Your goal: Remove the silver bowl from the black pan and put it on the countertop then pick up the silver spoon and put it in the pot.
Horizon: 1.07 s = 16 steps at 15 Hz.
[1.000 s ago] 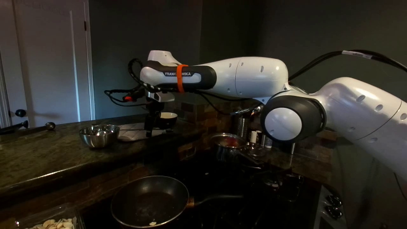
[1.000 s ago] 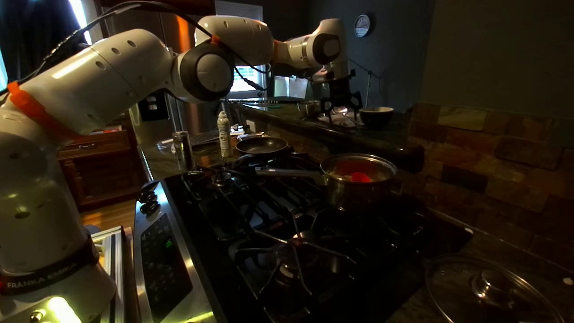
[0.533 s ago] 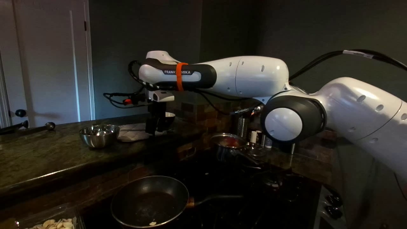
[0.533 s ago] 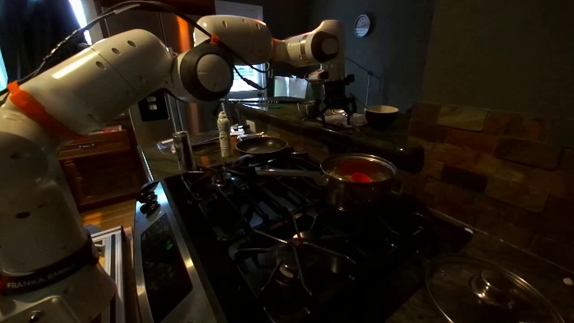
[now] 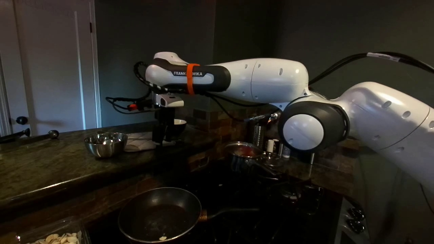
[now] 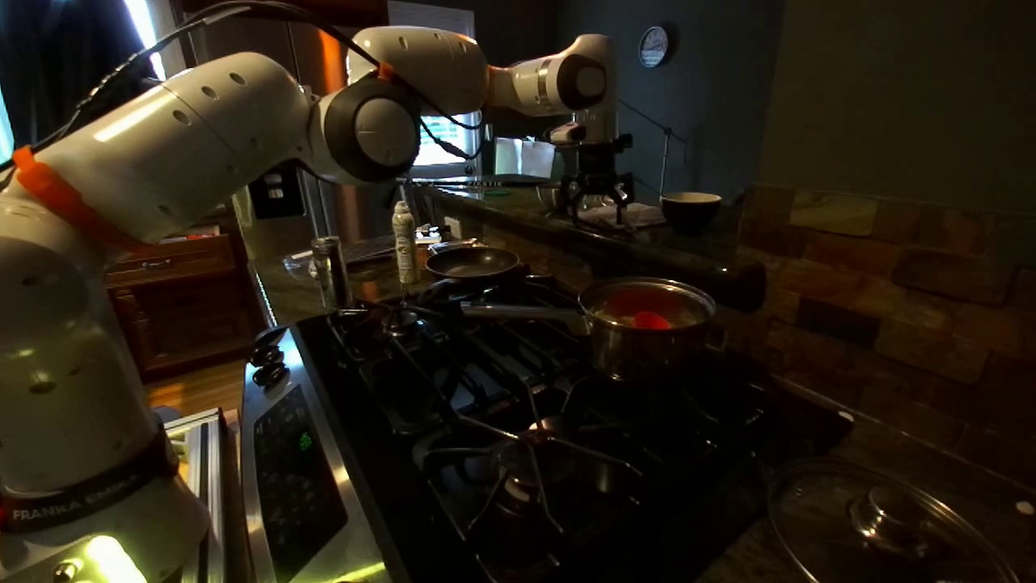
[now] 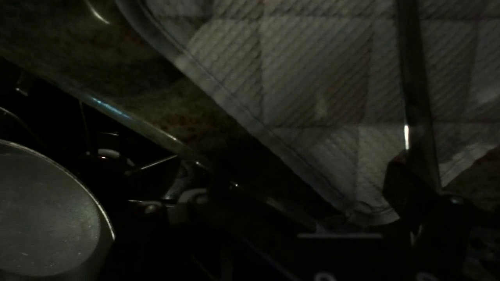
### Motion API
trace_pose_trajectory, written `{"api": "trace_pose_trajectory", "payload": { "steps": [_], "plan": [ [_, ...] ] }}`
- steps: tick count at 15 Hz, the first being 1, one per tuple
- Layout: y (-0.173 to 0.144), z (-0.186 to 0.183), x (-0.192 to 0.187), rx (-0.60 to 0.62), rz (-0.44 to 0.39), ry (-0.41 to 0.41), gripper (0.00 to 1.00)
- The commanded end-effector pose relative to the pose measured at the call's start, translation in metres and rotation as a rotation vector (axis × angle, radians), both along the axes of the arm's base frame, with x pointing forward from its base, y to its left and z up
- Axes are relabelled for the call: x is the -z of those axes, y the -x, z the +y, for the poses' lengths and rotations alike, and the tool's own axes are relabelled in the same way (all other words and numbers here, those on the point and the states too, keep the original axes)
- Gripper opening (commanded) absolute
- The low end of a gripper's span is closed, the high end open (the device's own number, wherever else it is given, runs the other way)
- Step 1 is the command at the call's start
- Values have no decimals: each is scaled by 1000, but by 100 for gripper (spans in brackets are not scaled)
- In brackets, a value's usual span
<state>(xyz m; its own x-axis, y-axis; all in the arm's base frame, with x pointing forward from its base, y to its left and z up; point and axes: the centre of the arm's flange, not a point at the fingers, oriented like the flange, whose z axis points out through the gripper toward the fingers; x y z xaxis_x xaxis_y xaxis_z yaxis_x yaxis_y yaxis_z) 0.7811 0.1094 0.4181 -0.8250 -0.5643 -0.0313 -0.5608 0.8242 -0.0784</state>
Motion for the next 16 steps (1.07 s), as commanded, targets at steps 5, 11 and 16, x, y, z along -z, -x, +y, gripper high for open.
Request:
{"api": "trace_pose_trajectory", "payload": {
  "steps": [5,11,16],
  "plan": [
    [-1,23,-52,7,-105,-22,100],
    [-29,22,-70,3,-216,4,100],
    [-50,22,-30,1,-193,33,79]
  ]
}}
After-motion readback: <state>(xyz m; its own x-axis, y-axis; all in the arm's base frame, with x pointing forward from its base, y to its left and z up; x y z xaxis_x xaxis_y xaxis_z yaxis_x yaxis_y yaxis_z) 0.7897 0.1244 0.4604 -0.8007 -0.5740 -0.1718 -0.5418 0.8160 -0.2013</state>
